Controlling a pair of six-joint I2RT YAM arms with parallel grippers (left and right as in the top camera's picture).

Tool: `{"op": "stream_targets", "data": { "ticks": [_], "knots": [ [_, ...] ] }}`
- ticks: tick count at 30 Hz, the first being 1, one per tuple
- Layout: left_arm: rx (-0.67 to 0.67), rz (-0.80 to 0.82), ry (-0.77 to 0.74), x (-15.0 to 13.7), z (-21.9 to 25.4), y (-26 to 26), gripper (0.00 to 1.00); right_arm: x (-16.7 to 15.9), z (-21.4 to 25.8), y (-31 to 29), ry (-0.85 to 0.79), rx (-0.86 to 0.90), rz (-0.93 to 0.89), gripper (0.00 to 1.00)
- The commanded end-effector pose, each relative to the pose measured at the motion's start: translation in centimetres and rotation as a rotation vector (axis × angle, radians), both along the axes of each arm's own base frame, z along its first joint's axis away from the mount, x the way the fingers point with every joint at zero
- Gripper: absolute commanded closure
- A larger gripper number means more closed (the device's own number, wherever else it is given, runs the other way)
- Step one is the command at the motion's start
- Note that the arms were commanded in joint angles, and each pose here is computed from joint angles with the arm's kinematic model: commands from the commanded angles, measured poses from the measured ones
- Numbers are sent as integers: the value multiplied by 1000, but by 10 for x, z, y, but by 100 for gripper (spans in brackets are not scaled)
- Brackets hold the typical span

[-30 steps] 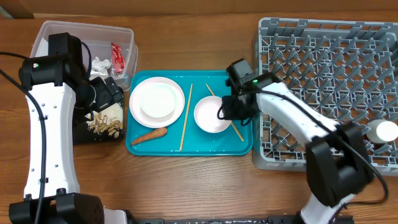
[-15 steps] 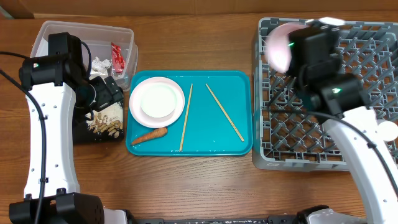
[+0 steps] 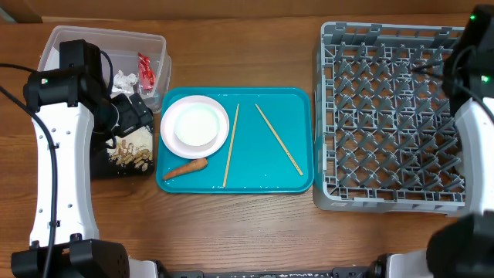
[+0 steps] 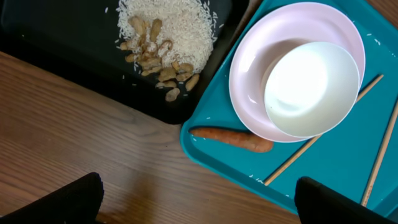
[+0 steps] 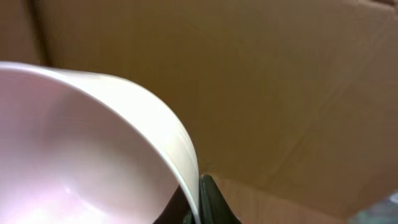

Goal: Sort waste into correct bins and load items into the dishwasher
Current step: 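Grasp the white bowl and carry it to the dish rack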

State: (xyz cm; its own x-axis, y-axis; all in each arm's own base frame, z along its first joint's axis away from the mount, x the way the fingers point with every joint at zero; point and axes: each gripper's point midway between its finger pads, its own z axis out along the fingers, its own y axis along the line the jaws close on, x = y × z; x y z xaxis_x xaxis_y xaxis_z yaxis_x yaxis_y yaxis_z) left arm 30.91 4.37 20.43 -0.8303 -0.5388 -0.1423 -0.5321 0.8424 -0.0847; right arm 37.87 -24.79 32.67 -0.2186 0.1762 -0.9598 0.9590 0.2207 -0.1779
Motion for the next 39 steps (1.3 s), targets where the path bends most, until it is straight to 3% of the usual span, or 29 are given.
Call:
{"op": "stream_targets", "data": {
  "ticks": [1, 8, 16, 31, 33, 39],
  "knots": [
    [-2, 7, -18, 2, 4, 0, 0, -4, -27, -37, 154, -67, -151, 96],
    [-2, 7, -19, 3, 4, 0, 0, 17, -99, -74, 344, -87, -211, 96],
    [-5, 8, -25, 4, 4, 0, 0, 40, -168, -72, 450, -48, -152, 96],
    [-3, 13, -49, 10, 6, 0, 0, 51, -200, -19, 526, -4, -63, 96],
    [-3, 13, -49, 10, 6, 0, 0, 50, -211, -10, 572, 33, -24, 90],
    [-3, 13, -49, 10, 6, 0, 0, 47, -251, 27, 622, 206, 99, 54]
  ]
}}
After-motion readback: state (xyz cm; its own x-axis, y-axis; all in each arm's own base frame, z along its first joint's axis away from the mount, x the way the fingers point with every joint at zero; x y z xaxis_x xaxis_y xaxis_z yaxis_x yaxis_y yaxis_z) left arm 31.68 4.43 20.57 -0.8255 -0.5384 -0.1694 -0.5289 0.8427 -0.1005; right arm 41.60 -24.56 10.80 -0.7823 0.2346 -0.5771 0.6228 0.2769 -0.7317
